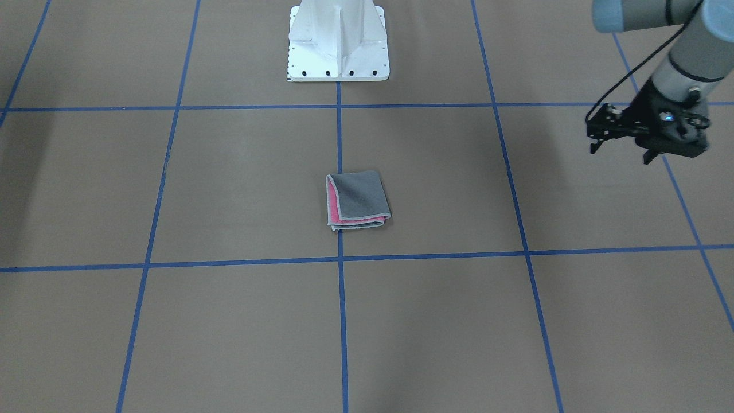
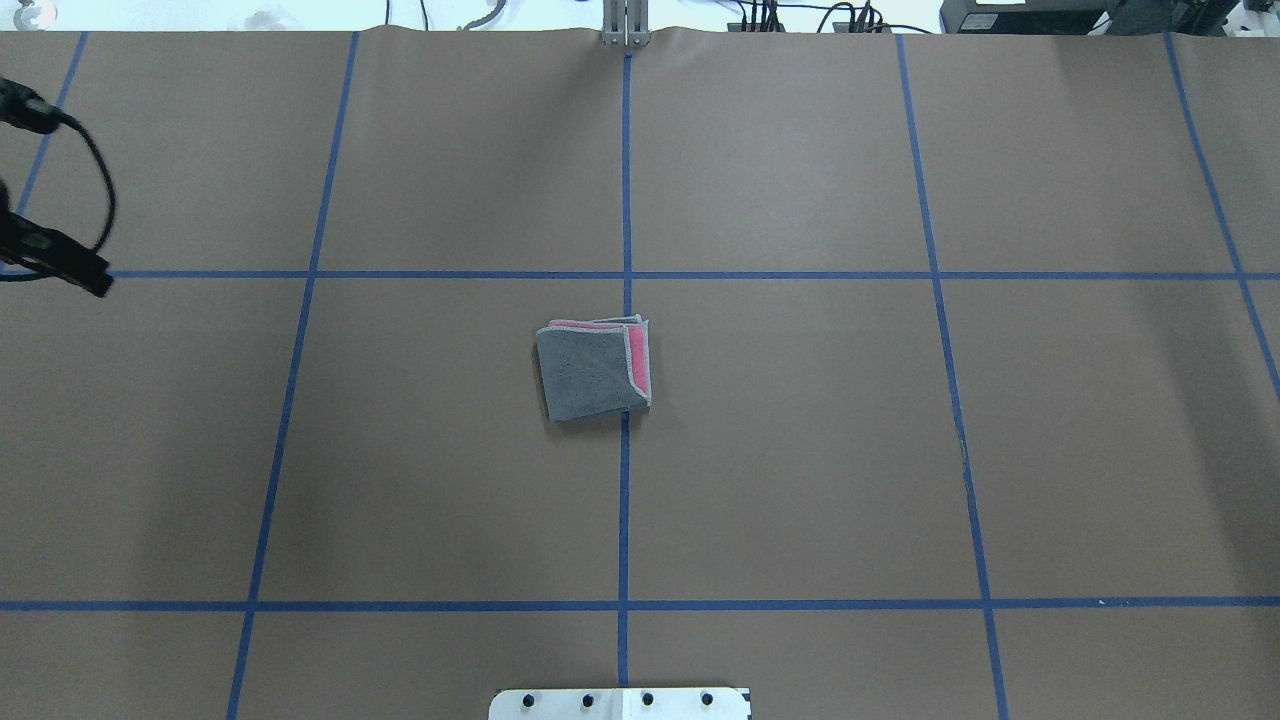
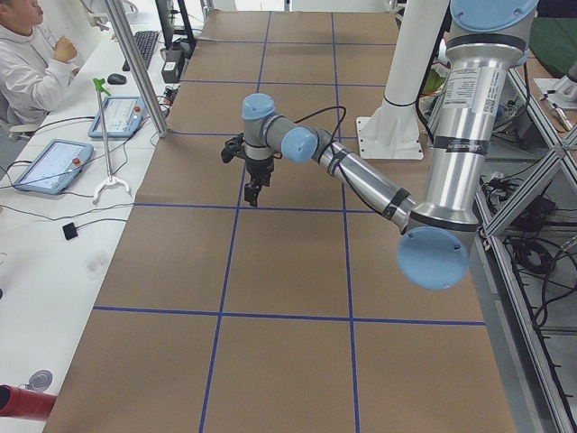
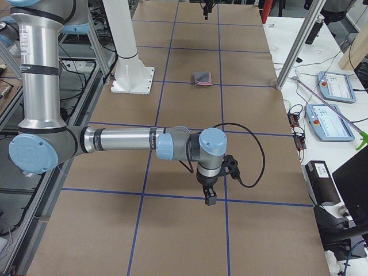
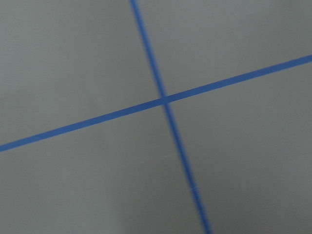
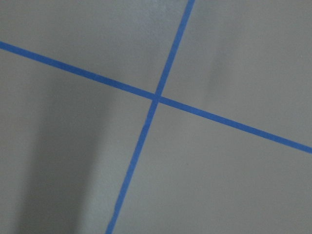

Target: Fold towel twice with both arms

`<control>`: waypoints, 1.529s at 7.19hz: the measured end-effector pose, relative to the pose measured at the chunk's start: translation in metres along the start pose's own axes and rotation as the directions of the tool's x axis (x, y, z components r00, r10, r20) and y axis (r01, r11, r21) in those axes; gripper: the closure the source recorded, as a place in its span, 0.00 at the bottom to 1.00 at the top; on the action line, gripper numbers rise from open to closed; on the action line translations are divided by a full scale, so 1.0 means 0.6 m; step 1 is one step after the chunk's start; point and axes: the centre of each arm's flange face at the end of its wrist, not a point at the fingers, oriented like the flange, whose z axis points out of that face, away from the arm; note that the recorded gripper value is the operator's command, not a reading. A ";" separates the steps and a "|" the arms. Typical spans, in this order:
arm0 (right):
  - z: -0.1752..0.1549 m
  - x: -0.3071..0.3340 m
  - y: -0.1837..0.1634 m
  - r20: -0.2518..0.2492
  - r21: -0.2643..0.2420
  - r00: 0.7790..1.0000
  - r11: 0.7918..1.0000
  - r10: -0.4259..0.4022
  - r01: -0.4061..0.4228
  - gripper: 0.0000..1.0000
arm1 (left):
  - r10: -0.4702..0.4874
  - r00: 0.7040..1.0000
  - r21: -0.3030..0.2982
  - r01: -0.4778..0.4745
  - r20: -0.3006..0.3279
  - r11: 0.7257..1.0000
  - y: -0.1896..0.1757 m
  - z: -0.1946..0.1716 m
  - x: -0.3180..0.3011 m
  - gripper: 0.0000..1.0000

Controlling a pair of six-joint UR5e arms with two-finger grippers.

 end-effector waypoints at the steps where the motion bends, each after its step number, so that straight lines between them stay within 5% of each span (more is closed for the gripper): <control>1: -0.001 0.014 0.018 0.005 -0.013 0.999 0.999 0.038 -0.038 0.00 | 0.012 1.000 -0.017 -0.012 -0.007 1.000 0.042 -0.005 -0.106 0.00; 3: -0.001 0.019 0.028 0.007 -0.017 0.993 0.993 0.120 -0.120 0.00 | -0.006 1.000 -0.039 0.006 0.000 0.999 0.131 -0.002 -0.268 0.00; 6: -0.004 0.016 0.027 0.013 -0.011 0.988 0.988 0.153 -0.152 0.00 | -0.064 0.998 -0.062 0.065 0.007 0.996 0.257 0.010 -0.366 0.00; 11: -0.005 0.015 0.026 0.014 -0.009 0.988 0.988 0.152 -0.152 0.00 | -0.107 0.994 -0.052 0.106 0.000 0.993 0.290 0.012 -0.390 0.00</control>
